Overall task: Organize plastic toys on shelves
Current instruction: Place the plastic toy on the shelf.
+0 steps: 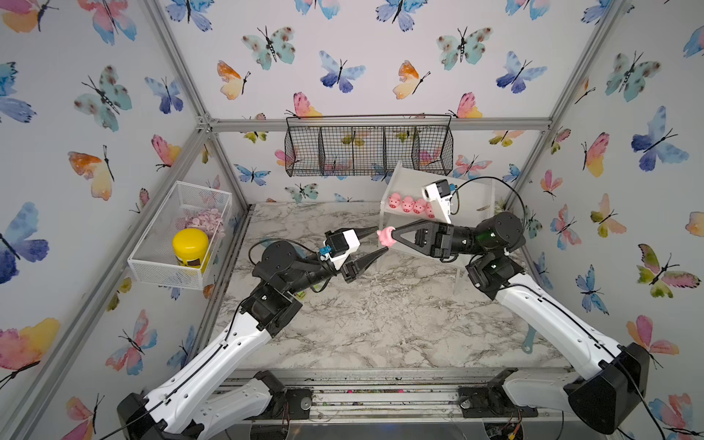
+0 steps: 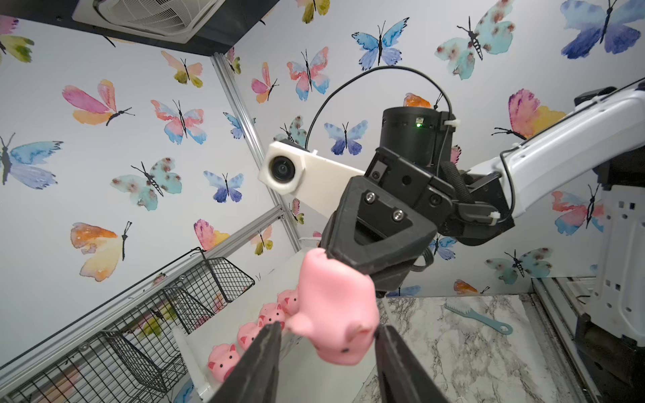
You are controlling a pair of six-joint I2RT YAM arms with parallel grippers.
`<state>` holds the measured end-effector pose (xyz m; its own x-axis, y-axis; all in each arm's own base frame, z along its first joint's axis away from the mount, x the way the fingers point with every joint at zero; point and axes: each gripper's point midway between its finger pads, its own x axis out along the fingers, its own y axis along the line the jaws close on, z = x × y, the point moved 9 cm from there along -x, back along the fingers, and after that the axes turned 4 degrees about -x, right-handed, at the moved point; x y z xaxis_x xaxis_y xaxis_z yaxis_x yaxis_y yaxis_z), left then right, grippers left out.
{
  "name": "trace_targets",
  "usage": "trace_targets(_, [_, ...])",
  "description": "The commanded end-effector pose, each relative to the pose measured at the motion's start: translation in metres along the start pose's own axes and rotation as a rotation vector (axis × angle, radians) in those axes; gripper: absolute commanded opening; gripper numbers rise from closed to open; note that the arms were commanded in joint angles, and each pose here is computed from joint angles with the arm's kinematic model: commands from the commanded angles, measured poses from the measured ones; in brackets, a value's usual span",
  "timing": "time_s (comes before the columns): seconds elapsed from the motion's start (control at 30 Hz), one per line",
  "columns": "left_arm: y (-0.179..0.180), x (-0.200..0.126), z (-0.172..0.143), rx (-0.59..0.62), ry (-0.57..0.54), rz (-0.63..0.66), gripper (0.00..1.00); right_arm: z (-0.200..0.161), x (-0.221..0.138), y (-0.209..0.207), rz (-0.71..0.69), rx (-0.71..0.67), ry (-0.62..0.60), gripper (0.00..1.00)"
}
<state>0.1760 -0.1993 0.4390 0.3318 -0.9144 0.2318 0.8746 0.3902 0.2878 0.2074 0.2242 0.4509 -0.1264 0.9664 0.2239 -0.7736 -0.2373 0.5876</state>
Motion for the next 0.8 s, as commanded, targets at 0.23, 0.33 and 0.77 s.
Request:
trace_targets(0.23, [-0.003,-0.001,0.012,-0.019,-0.032,-0.035,0.2,-0.001,-0.002,0.003,0.004,-0.03,0.014,0.1])
trace_targets(0.33, [-0.004,-0.002,0.012,-0.026,-0.032,-0.046,0.07,-0.001,-0.001,0.002,0.002,-0.031,0.014,0.1])
trace_targets(0.77, [0.003,0.0,-0.003,-0.274,0.065,0.046,0.0,0.037,-0.031,0.033,-0.625,-0.336,-0.175,0.53])
